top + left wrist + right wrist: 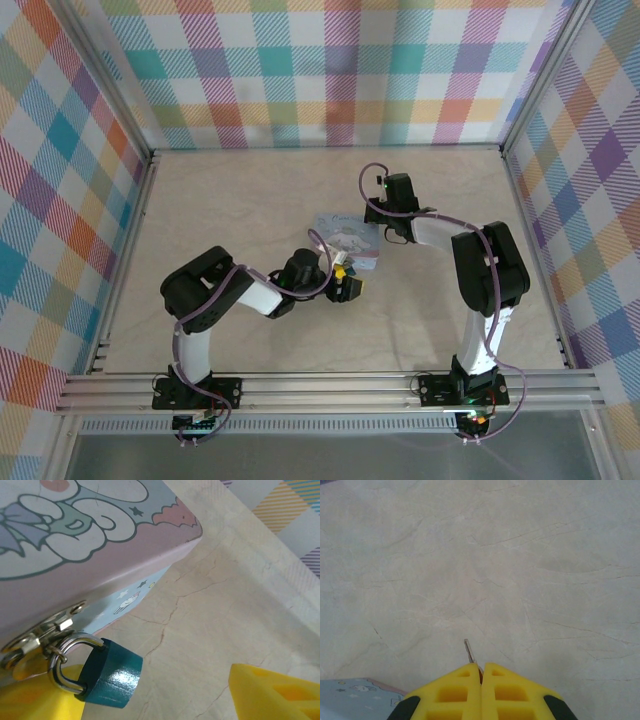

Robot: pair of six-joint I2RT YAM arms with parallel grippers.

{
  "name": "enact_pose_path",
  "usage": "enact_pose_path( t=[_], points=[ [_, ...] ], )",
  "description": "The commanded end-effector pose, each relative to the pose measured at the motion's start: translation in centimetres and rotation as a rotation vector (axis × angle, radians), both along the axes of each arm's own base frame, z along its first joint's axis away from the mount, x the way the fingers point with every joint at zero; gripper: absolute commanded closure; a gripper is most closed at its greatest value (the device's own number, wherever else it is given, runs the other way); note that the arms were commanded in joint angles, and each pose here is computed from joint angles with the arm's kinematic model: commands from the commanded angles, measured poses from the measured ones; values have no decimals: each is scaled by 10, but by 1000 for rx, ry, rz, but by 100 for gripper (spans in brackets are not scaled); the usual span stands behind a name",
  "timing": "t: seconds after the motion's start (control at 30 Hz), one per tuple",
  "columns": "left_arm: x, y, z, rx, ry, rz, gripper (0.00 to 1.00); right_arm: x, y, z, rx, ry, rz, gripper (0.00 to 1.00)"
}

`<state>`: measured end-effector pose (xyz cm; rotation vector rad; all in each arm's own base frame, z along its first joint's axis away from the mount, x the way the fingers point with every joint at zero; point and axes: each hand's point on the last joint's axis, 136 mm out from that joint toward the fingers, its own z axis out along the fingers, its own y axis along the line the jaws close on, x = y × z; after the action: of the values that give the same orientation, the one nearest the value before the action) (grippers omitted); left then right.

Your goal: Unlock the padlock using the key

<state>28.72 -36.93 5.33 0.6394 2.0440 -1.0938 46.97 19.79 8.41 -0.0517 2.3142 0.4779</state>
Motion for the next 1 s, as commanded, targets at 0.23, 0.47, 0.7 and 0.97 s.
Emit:
enact_pose_path(
  t=[0.23, 0.47, 0.7, 0.97],
  points=[
    [18, -10, 31, -173, 42, -14, 33, -18, 8, -9, 35, 46, 34, 100],
    [24, -10, 21, -178, 97, 28, 45, -22, 9, -9, 39, 47, 37, 100],
    [38, 3, 2, -150, 210, 102, 54, -25, 9, -6, 42, 43, 40, 100],
    [36, 32, -16, -72, 258, 180, 43, -27, 10, 0, 45, 34, 46, 100]
  ],
)
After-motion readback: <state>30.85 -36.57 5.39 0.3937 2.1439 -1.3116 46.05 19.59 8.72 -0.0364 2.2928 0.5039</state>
